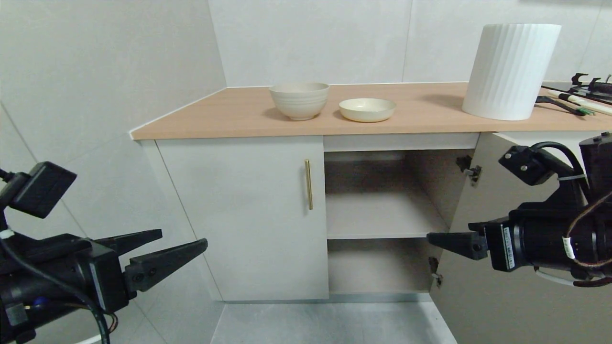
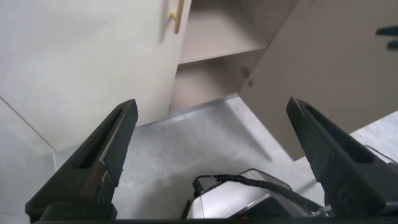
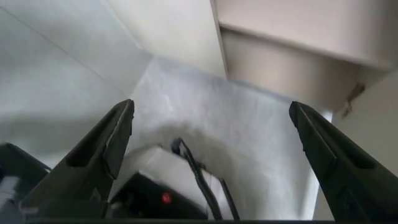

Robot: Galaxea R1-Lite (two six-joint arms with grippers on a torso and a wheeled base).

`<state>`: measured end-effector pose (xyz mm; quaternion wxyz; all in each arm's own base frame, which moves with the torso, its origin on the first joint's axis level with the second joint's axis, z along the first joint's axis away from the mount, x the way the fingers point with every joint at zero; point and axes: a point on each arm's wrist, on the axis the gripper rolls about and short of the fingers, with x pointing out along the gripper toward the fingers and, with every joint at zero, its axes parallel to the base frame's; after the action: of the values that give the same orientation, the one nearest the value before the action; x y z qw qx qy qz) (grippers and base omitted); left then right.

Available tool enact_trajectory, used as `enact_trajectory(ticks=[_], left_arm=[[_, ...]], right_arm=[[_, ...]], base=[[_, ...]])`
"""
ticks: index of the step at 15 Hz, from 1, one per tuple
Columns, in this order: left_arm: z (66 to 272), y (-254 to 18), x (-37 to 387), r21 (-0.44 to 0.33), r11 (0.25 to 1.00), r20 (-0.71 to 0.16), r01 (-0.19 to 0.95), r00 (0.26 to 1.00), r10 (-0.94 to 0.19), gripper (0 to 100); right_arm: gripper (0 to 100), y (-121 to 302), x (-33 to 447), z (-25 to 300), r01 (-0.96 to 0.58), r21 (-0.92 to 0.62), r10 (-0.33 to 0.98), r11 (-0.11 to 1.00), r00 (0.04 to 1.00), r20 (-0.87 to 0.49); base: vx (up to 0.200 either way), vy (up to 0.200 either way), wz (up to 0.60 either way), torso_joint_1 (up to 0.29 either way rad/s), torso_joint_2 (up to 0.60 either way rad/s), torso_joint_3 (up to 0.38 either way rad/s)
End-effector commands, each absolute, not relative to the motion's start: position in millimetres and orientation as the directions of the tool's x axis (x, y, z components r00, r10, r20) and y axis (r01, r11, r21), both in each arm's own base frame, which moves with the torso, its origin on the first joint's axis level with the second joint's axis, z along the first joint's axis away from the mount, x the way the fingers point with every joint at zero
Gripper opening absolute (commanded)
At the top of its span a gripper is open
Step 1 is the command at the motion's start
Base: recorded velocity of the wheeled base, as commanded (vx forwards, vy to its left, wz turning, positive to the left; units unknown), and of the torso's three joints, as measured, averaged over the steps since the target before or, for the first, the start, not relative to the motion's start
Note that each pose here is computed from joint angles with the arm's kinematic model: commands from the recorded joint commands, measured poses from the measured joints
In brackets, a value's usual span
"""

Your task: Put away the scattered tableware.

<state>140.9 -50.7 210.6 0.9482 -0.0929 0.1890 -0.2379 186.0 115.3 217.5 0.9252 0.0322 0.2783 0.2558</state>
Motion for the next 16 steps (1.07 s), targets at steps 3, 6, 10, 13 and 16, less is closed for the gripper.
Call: enact_trajectory(ticks=[3,6,10,13,16], left_arm=[[206.8,-51.8,145.6,-0.269,0.873,-0.335,0.406,0.811,-0.480,100],[208.0,-51.5,144.7,-0.268,0.873,-0.329,0.408,0.813,-0.481,100],[208.6,-51.0,144.7,-0.268,0.874,-0.327,0.406,0.815,-0.479,100],[208.4,-50.7,145.2,-0.268,0.875,-0.328,0.403,0.816,-0.476,100],[208.4,-50.4,145.2,-0.269,0.876,-0.328,0.401,0.817,-0.475,100]], right_arm=[[100,114.2,185.2,212.9,-0.452,0.200,0.486,0.869,0.708,-0.512],[100,113.6,184.3,215.0,-0.452,0.201,0.487,0.869,0.713,-0.504],[100,114.1,184.5,216.2,-0.453,0.204,0.491,0.867,0.714,-0.499],[100,114.5,185.1,217.8,-0.457,0.207,0.498,0.865,0.725,-0.476],[100,113.7,183.1,219.5,-0.451,0.222,0.500,0.864,0.727,-0.471]], base=[[0.000,0.000,0.00,0.000,0.00,0.000],[0.000,0.000,0.00,0.000,0.00,0.000],[0.100,0.000,0.00,-0.001,0.00,0.004],[0.200,0.000,0.00,0.004,0.00,0.001],[0.200,0.000,0.00,0.004,0.00,-0.001]])
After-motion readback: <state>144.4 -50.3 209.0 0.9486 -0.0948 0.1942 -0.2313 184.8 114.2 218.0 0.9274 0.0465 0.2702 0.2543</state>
